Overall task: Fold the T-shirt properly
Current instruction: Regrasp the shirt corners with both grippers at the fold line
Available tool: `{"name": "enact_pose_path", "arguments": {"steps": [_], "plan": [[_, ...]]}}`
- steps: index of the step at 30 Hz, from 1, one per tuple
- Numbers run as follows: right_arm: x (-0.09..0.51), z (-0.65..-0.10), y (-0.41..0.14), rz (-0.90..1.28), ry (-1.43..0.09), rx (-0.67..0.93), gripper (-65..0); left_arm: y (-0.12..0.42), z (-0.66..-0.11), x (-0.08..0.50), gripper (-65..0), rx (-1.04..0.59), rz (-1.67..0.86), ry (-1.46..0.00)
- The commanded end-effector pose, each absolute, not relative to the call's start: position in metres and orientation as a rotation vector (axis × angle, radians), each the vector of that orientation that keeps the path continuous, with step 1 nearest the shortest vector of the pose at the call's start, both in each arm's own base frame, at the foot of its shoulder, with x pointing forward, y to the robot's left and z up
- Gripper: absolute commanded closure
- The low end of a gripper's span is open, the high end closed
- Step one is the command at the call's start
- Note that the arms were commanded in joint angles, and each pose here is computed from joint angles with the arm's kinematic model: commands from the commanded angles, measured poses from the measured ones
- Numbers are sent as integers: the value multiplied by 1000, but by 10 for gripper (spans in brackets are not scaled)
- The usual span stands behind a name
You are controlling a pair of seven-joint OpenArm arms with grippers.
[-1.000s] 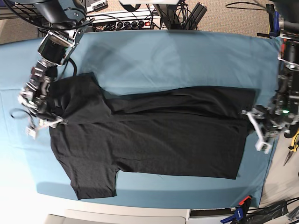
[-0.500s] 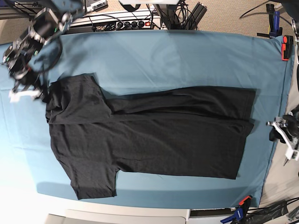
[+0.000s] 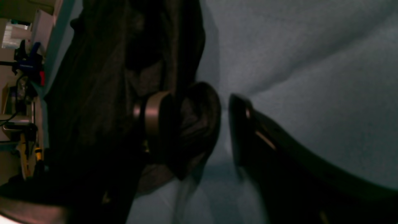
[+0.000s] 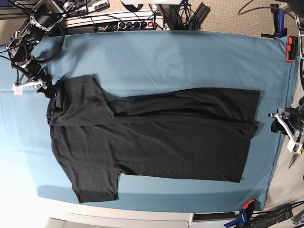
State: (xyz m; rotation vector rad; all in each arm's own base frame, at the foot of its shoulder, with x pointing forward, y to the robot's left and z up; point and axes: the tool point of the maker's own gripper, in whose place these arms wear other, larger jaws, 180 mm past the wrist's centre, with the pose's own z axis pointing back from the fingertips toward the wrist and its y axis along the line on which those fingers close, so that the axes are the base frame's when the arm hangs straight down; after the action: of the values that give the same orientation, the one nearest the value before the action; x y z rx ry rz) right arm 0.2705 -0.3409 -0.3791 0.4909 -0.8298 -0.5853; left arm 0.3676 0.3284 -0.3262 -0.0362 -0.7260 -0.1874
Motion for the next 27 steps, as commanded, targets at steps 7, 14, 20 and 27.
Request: {"name": "enact_pose_path", "arguments": {"steps": [7, 14, 20, 27], "plan": [[273, -371, -343, -531, -849, 477, 0, 338, -306, 377, -281, -12, -187, -775], [275, -369, -344, -522, -866, 473, 0, 331, -335, 356, -281, -53, -144, -705], [275, -369, -344, -522, -865, 473, 0, 313, -373, 335, -281, -162, -69, -607], [275, -369, -344, -522, -864, 474, 0, 309, -385, 320, -281, -365, 68, -559]]}}
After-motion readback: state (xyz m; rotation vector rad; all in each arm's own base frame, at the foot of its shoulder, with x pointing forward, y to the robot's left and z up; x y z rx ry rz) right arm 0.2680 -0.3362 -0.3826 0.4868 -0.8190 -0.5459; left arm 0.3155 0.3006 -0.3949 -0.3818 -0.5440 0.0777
